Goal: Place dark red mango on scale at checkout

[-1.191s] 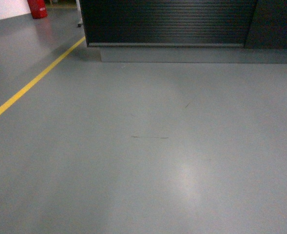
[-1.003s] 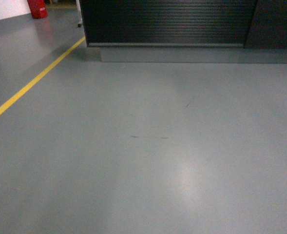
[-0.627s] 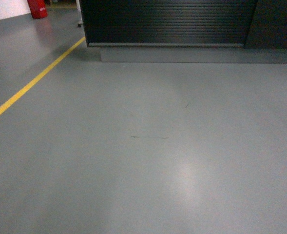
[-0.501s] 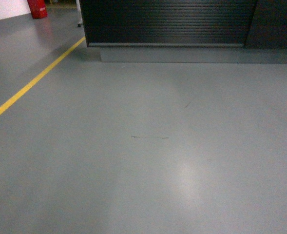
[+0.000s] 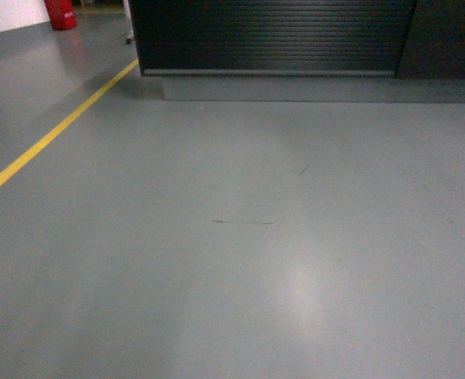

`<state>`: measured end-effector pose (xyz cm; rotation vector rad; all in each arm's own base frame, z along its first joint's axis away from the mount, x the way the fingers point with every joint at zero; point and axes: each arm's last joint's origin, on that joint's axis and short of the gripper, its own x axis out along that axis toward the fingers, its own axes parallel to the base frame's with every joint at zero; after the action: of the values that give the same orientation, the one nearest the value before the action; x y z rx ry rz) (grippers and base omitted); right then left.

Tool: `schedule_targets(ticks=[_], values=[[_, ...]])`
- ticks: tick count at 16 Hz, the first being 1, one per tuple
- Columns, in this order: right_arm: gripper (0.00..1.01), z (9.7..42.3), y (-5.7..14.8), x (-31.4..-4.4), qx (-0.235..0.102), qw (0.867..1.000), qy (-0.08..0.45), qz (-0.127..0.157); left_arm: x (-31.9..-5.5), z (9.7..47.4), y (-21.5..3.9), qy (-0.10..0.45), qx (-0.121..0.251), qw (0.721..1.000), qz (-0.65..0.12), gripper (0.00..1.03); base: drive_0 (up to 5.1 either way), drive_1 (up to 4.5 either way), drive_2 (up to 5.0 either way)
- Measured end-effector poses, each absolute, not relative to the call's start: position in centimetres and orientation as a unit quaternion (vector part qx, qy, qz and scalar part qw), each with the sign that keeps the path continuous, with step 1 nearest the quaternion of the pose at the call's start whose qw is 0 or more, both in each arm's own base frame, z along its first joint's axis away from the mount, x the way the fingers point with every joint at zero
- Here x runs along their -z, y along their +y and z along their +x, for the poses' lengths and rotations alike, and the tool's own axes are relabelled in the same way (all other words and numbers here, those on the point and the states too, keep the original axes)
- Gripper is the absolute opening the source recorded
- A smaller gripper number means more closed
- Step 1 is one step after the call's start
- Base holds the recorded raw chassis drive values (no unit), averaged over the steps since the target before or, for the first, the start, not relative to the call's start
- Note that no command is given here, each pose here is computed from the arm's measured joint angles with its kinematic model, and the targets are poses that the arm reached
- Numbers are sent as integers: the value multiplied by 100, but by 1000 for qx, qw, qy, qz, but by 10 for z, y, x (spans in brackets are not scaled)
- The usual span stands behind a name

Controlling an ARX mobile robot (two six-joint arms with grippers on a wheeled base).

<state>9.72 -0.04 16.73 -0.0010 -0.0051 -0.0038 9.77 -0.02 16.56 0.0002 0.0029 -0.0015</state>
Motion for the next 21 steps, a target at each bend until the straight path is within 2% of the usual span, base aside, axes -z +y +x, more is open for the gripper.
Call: schedule_targets(ticks=[6,21], values=[[98,97,0,-167,2,1000,-3,0,-166,98,0,1,1,1000,0,98,0,0,0],[98,97,0,-167,2,1000,-3,0,-166,98,0,1,0,1000,0,98,5,434,-424]])
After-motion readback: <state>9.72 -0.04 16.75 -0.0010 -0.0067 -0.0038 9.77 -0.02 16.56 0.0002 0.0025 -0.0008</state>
